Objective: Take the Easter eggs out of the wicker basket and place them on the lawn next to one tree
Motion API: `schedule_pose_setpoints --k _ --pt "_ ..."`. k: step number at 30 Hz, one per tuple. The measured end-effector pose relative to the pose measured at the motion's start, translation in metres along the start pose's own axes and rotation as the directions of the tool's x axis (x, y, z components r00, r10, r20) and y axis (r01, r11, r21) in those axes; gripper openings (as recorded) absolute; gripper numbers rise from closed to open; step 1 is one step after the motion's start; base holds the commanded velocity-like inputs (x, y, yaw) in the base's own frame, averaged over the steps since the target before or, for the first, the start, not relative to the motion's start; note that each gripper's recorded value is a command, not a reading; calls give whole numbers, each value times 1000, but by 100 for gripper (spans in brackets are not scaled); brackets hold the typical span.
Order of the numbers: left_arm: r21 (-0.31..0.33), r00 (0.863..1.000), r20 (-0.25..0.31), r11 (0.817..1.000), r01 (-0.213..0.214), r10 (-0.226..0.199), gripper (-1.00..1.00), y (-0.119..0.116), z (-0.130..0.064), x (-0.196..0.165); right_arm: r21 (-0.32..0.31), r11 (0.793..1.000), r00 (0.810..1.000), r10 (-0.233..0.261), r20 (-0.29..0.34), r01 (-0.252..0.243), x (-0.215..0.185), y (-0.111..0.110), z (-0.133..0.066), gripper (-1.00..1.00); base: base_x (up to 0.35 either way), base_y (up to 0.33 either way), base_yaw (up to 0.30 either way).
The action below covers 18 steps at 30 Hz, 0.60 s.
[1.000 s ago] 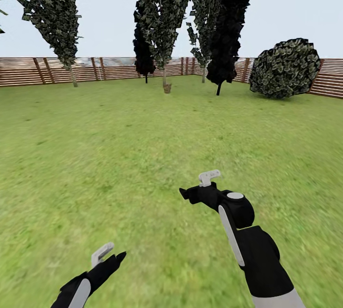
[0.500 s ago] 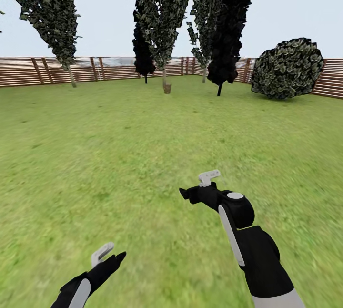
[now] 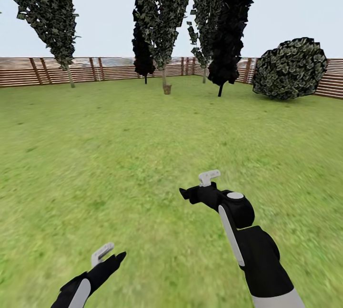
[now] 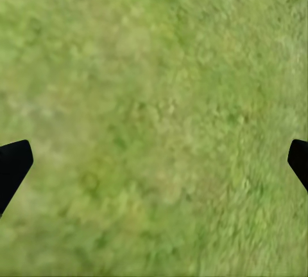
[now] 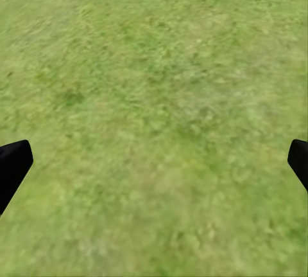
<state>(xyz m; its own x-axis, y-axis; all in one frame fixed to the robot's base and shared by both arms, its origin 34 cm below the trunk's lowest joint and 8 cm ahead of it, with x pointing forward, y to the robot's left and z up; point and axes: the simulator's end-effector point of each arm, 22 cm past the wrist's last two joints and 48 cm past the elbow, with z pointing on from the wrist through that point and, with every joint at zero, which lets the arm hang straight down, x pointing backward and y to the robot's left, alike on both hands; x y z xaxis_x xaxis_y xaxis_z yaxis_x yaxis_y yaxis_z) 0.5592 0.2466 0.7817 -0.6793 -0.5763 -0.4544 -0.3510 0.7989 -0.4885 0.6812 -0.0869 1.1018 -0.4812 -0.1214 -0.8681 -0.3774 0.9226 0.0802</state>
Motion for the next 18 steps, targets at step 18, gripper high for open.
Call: schedule_pose_setpoints --k 18 --pt "0 1000 0 1000 0 0 100 0 0 0 1 1000 1000 -1 1 1 0 -1 0 100 334 0 0"
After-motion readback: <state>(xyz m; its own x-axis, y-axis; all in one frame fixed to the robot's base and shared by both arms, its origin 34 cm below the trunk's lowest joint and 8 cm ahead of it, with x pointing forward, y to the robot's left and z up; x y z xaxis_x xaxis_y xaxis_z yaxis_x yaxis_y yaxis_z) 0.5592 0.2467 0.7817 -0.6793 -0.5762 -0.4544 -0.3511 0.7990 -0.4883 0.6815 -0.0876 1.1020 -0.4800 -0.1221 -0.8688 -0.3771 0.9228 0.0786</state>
